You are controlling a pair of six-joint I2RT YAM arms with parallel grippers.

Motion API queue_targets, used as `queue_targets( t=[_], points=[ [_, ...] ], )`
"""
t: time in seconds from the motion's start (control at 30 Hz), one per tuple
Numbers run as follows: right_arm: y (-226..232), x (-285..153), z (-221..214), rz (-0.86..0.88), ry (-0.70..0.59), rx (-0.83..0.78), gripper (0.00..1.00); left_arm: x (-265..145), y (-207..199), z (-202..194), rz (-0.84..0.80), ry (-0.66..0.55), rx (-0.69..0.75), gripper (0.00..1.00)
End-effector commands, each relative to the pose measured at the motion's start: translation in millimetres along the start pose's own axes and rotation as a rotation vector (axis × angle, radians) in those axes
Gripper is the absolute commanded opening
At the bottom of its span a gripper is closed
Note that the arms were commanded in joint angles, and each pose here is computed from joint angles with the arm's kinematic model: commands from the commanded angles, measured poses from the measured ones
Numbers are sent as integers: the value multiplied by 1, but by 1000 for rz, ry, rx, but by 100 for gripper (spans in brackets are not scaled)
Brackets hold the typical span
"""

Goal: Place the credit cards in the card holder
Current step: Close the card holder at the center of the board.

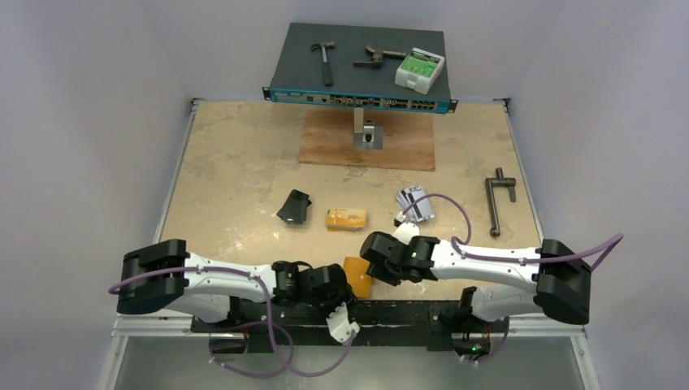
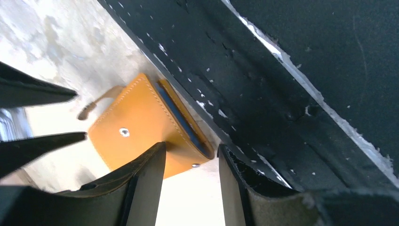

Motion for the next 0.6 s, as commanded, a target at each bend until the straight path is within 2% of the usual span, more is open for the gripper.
queue_targets(
  t=[0.0, 0.17, 0.27, 0.4, 0.57],
  points=[
    [10, -2, 4, -9, 6, -29, 33, 10, -5, -4, -1, 0, 89, 45],
    [8, 1, 4, -26, 3, -30, 21, 13, -8, -10, -6, 34, 104, 45],
    [0, 2, 2, -40, 3, -22, 18, 14, -12, -12, -18, 46, 103, 45],
    [-10, 0, 2, -57, -11, -8, 0, 14, -16, -12, -30, 51, 104, 45],
    [-18, -5, 6, -91, -27, -23, 0, 13, -17, -13, -37, 62, 111, 44]
  ],
)
Point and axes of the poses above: each gripper's point midway between its finger pads, its own x axis out along the fingers, its own y axis along the line the jaws close on, z = x × y, the point moved 4 cm from there along -x, back along the fingers, and after that the axes turned 13 degrees about -x, right-handed, at the moved point
